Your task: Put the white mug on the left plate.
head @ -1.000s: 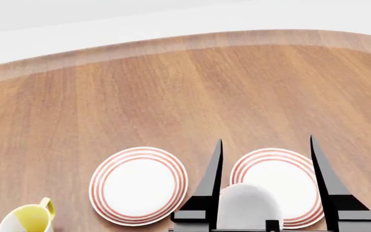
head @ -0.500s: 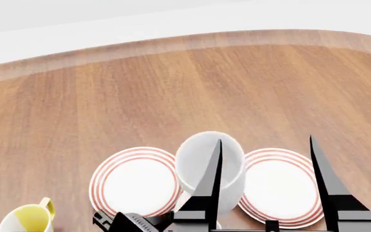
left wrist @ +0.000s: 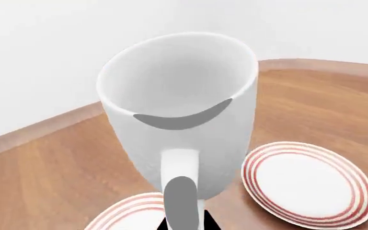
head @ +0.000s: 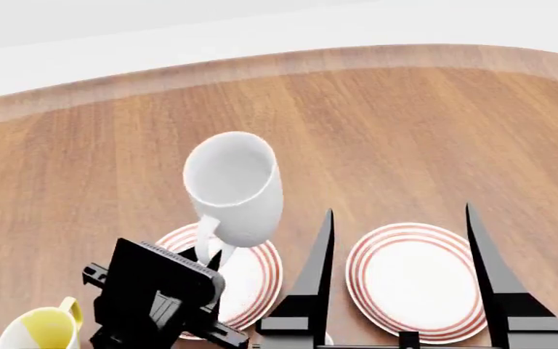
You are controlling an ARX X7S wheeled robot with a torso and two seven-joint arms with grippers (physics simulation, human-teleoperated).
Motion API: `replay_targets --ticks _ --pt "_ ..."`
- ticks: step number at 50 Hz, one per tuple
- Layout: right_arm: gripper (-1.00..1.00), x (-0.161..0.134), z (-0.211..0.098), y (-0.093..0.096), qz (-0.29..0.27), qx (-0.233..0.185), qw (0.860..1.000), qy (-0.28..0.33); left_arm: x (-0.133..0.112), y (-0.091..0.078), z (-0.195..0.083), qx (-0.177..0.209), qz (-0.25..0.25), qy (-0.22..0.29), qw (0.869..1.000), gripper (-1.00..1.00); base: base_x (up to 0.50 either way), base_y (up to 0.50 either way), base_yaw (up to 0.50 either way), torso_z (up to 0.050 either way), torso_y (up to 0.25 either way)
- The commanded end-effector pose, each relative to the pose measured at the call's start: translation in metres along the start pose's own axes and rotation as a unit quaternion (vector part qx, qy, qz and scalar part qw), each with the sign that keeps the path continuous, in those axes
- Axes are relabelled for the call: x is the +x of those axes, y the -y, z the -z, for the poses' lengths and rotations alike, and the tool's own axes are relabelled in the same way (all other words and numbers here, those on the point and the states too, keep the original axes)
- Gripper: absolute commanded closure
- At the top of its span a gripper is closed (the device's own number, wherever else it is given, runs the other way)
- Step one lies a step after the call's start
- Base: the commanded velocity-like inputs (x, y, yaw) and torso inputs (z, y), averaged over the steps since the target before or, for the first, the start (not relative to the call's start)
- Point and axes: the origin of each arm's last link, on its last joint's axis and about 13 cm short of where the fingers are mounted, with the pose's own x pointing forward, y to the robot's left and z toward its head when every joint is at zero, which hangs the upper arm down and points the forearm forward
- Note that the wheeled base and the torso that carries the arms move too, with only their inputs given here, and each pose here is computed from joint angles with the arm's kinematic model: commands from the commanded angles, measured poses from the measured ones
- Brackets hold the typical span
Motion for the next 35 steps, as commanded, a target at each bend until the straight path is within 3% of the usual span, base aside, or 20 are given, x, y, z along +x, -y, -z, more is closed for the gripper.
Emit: replay_targets --ticks 1,4,6,9,35 --pt "-1.0 0.0 0.0 0.0 -0.001 0.0 1.0 0.0 0.022 -0.023 -0.013 -0.021 -0.063 0.004 0.998 1.0 0.0 0.0 0.0 0.0 0.0" --pt "-1.0 0.0 0.0 0.0 0.0 0.0 1.0 0.0 0.029 -0.027 -0.016 -0.017 -0.075 0.002 0.997 1.0 0.0 0.0 0.0 0.0 0.0" --pt "-1.0 0.0 0.0 0.0 0.001 0.0 1.0 0.0 0.031 -0.028 -0.015 0.01 -0.08 0.007 0.997 1.0 0.0 0.0 0.0 0.0 0.005" --pt "-1.0 0.0 0.0 0.0 0.001 0.0 1.0 0.0 0.037 -0.032 -0.018 -0.007 -0.084 0.004 0.996 1.0 0.0 0.0 0.0 0.0 0.0" --pt "-1.0 0.0 0.0 0.003 0.007 0.0 1.0 0.003 0.052 -0.042 -0.009 -0.011 -0.111 -0.024 0.994 1.0 0.0 0.0 0.0 0.0 0.0"
